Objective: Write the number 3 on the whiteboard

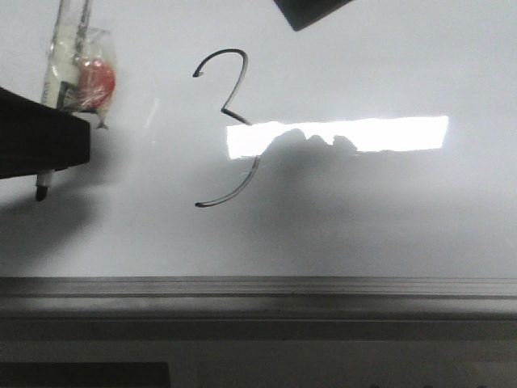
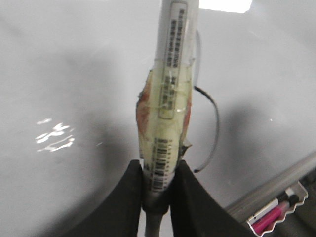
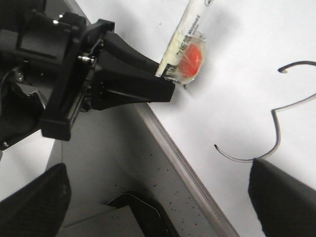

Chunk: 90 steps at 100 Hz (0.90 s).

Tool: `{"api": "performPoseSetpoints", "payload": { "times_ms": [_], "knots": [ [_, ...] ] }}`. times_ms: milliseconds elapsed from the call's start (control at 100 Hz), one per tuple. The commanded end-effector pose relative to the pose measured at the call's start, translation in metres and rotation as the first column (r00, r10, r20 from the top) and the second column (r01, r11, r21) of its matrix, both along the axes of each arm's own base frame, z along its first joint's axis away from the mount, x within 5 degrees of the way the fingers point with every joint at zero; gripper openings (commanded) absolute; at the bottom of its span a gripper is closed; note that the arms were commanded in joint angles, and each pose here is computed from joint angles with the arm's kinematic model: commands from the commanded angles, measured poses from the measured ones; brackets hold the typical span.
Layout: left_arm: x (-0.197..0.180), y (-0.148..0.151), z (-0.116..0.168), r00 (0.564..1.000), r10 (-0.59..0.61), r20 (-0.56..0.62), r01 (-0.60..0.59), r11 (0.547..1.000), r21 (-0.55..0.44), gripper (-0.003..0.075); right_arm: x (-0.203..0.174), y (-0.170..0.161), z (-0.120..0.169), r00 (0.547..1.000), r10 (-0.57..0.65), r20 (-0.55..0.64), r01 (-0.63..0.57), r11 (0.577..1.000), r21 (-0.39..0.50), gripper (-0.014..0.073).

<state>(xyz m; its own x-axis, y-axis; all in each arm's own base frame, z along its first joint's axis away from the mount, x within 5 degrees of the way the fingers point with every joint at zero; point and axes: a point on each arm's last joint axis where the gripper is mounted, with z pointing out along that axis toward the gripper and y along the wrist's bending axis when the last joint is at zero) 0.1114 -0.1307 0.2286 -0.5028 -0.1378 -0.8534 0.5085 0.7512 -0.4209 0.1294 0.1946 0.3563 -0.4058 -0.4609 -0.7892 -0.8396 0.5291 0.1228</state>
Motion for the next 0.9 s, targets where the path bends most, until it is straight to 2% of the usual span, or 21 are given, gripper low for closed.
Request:
{"api": "performPoseSetpoints", "payload": {
  "times_ms": [0, 180, 540, 590, 640, 740, 790, 830, 890],
  "knots": [
    [0.007, -0.003, 0.013, 0.997, 0.070, -0.016, -0.071, 0.993, -0.089, -0.0020, 0.000, -0.004, 0.019, 0.998, -0.017, 0.064, 0.011, 0.996, 0.086, 0.0667],
    [0.012, -0.006, 0.004, 0.990, 0.117, -0.074, -0.123, 0.989, -0.080, -0.0020, 0.000, -0.004, 0.020, 0.998, -0.018, 0.066, 0.012, 0.996, 0.089, 0.0667],
    [0.015, -0.008, -0.002, 0.988, 0.130, -0.084, -0.135, 0.989, -0.053, -0.0011, 0.000, -0.004, 0.020, 0.998, -0.019, 0.068, 0.012, 0.996, 0.091, 0.0667],
    [0.015, -0.008, -0.002, 0.988, 0.130, -0.084, -0.135, 0.989, -0.053, 0.0031, 0.000, -0.004, 0.020, 0.998, -0.019, 0.068, 0.012, 0.996, 0.091, 0.0667],
    [0.015, -0.008, -0.002, 0.988, 0.131, -0.083, -0.136, 0.989, -0.053, 0.0108, 0.000, -0.004, 0.020, 0.998, -0.019, 0.068, 0.012, 0.996, 0.091, 0.0667],
    [0.016, -0.007, -0.001, 0.985, 0.151, -0.087, -0.157, 0.985, -0.066, 0.0344, 0.000, -0.004, 0.020, 0.998, -0.018, 0.066, 0.012, 0.996, 0.088, 0.0667],
    [0.017, -0.006, -0.002, 0.979, 0.171, -0.108, -0.180, 0.981, -0.078, 0.0432, 0.000, -0.004, 0.020, 0.998, -0.024, 0.057, 0.018, 0.996, 0.092, 0.0667],
    [0.017, -0.006, -0.002, 0.977, 0.179, -0.115, -0.189, 0.979, -0.082, 0.0478, 0.000, -0.004, 0.020, 0.998, -0.026, 0.056, 0.021, 0.995, 0.093, 0.0667],
    [0.017, -0.005, -0.001, 0.978, 0.177, -0.110, -0.187, 0.979, -0.083, 0.0496, 0.000, -0.004, 0.020, 0.998, -0.027, 0.054, 0.022, 0.995, 0.094, 0.0667]
  ]
}}
